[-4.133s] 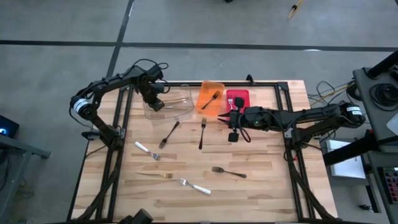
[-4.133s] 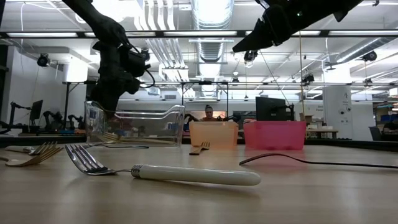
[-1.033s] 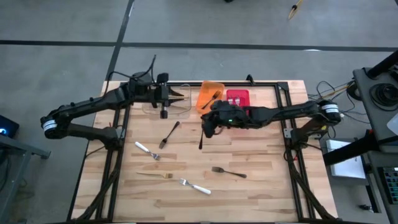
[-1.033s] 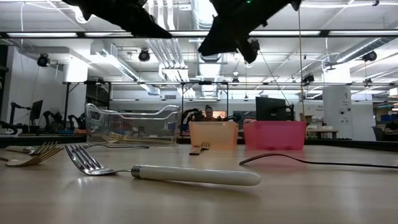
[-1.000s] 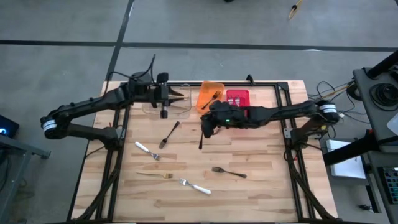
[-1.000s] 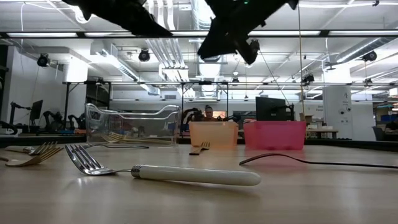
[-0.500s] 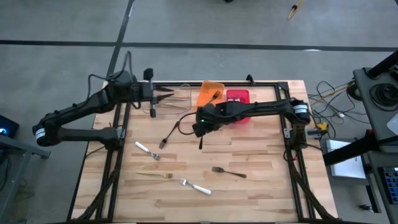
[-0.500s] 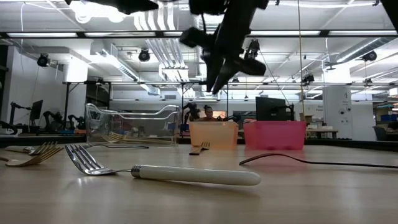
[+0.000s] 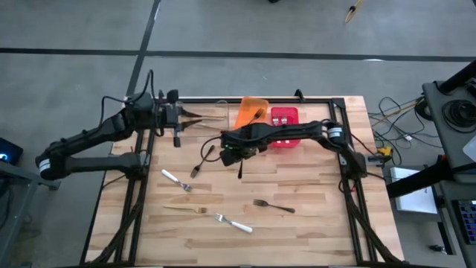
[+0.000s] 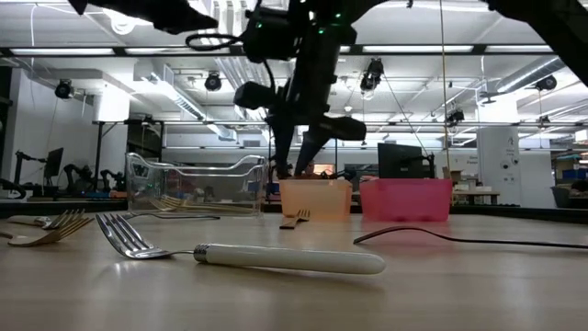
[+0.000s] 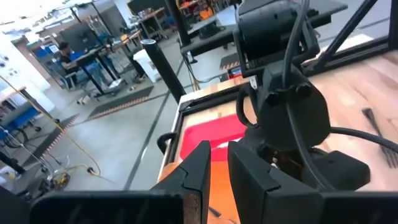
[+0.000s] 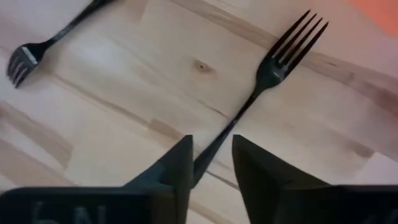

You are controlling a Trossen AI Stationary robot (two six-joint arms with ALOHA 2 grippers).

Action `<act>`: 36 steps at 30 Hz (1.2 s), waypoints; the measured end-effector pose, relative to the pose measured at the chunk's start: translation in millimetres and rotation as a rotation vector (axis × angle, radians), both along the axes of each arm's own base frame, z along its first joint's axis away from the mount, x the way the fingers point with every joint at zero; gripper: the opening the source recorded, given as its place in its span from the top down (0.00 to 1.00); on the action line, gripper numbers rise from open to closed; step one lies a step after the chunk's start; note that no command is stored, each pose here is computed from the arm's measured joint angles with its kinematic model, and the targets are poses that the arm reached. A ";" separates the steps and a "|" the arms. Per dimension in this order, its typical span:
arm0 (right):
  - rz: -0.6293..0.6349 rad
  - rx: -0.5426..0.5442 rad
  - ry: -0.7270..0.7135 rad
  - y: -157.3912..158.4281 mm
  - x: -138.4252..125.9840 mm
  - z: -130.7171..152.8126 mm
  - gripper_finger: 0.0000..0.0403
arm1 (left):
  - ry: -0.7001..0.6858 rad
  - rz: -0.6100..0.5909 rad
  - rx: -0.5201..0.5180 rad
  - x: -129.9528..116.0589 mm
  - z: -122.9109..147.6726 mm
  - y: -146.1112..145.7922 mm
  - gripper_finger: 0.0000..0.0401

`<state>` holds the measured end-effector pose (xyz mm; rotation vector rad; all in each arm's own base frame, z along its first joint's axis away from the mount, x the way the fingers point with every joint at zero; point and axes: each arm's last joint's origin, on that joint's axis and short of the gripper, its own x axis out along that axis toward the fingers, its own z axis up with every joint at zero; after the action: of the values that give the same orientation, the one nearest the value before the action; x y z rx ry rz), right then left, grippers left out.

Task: Sort silverware by color (type)
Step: Put the black fork into the orange bin

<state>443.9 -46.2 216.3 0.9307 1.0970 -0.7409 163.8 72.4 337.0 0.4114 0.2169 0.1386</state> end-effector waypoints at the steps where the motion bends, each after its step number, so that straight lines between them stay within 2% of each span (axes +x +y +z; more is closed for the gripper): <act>1: -0.007 0.004 0.015 -0.8 2.1 -2.7 0.69 | -0.003 0.001 0.005 -0.2 -4.3 -0.1 0.90; 5: -0.034 0.016 0.078 -5.5 10.1 -15.7 0.60 | -0.038 0.067 0.075 -4.2 -5.9 0.2 0.90; 10: -0.046 0.022 0.134 -12.0 18.2 -34.5 0.57 | -0.061 0.159 0.071 -11.3 -2.3 -0.4 0.90; 17: -0.081 0.036 0.233 -16.1 12.5 -47.2 0.60 | -0.069 0.159 0.072 -14.6 -0.8 -1.9 0.90; 27: -0.091 0.025 0.180 -16.7 17.4 -52.0 0.64 | -0.066 0.158 0.084 -14.6 -0.8 -1.8 0.90; 36: -0.111 0.023 0.138 -16.7 16.7 -70.5 0.65 | -0.065 0.158 0.091 -14.6 -0.8 -1.8 0.90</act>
<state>460.6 -62.9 145.9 0.9771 1.1834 -0.8962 149.2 70.6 336.2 0.4792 0.1797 0.3172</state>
